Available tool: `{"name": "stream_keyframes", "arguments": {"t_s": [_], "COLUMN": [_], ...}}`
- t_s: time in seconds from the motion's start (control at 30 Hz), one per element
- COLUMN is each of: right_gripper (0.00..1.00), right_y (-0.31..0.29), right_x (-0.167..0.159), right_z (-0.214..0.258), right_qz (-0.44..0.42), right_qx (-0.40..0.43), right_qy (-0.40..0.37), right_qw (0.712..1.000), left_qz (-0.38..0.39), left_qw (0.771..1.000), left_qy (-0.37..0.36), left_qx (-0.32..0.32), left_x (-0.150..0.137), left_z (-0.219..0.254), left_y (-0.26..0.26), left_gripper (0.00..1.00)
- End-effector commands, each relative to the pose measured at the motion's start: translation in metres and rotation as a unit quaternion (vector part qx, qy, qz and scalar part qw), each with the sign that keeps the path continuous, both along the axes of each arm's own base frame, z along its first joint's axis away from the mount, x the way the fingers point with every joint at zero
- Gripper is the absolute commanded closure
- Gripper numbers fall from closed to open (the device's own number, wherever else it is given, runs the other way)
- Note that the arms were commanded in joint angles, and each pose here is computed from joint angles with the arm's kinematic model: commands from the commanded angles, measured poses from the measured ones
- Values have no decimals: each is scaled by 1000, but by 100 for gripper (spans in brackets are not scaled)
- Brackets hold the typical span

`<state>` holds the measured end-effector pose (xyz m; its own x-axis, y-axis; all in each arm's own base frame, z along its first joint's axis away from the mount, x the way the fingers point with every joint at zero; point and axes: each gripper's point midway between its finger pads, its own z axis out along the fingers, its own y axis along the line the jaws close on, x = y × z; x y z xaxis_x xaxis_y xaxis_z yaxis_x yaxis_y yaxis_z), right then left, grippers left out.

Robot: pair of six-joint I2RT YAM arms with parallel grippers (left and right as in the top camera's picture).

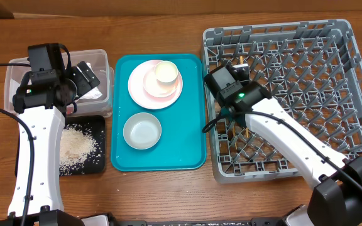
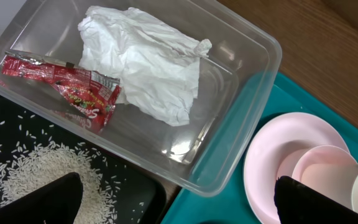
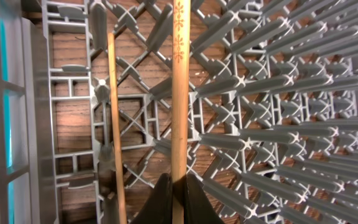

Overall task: Sort waste into correct bins and load items into the dishwasher
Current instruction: 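Carry the chopstick with the right gripper into the dish rack and release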

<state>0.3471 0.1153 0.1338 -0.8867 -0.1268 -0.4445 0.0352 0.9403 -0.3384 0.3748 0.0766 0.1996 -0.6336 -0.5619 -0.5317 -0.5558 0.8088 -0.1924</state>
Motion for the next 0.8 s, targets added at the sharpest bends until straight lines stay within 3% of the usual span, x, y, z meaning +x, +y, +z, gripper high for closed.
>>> {"name": "stream_keyframes", "arguments": {"t_s": [0.0,0.6,0.7,0.77], "right_gripper": [96,95,83,83], "right_y": [1,2,2,2], "right_x": [3,0,0,0], "right_z": [13,10,10,10], "right_qz": [2,14,14,14], "right_qx": [27,27,27,26], "right_qy": [-9,6,6,6], "right_qw": [1000,1000,1000,1000], "left_qz": [4,4,4,4], "left_qw": [1000,1000,1000,1000], "left_qy": [-14,-14,-14,-14], "left_qx": [0,0,0,0], "left_x": [4,4,4,4], "left_z": [10,10,10,10], "left_y": [1,1,1,1], "left_gripper": [0,0,0,0]}}
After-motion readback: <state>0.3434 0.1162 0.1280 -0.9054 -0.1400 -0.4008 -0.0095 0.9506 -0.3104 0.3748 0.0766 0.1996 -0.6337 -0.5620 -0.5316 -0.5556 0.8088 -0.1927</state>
